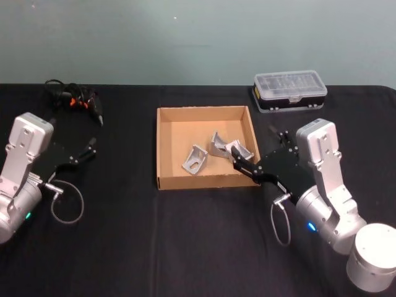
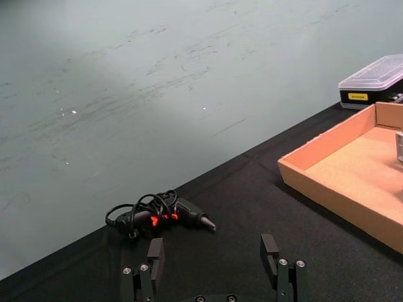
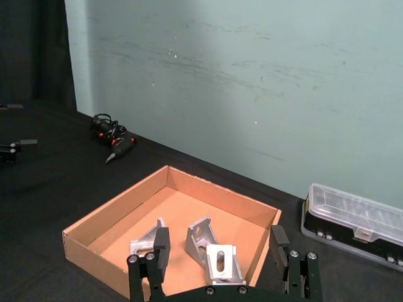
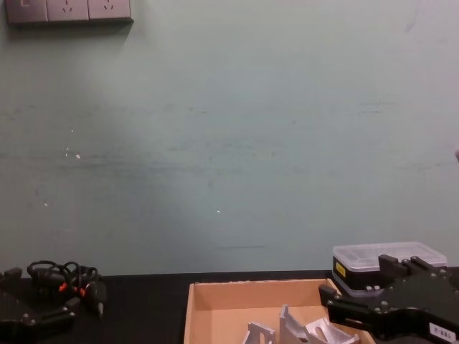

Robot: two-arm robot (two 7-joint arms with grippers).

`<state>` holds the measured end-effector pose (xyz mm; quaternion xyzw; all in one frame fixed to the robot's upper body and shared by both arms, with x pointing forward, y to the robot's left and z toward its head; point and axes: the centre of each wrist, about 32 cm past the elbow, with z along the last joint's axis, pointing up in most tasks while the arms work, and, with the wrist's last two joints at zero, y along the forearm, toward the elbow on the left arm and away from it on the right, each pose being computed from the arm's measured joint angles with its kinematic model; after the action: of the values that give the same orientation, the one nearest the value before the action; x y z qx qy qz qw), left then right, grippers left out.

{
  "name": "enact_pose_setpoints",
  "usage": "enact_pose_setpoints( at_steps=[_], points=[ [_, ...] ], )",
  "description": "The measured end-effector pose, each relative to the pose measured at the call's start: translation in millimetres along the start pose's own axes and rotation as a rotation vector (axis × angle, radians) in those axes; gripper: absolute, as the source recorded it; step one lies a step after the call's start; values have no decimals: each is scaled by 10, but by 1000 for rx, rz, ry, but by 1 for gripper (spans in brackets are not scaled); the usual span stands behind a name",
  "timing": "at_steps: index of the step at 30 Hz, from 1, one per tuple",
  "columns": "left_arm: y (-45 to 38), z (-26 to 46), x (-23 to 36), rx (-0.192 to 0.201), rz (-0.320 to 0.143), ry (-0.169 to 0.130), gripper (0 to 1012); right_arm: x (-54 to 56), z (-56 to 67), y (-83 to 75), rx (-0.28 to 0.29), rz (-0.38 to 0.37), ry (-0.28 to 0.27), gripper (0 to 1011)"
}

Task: Use one hand to pick up the angle iron from the table and place it into the box.

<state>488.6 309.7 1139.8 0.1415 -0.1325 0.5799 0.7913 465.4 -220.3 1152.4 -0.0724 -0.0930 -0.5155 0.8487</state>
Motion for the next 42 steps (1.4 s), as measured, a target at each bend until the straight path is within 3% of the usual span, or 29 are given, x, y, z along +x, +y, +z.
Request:
enact_pose_setpoints(
  at_steps=[42],
  points=[
    [0, 0, 0, 0, 0, 0, 1000, 5, 31, 28, -1, 5, 2, 1003]
  ],
)
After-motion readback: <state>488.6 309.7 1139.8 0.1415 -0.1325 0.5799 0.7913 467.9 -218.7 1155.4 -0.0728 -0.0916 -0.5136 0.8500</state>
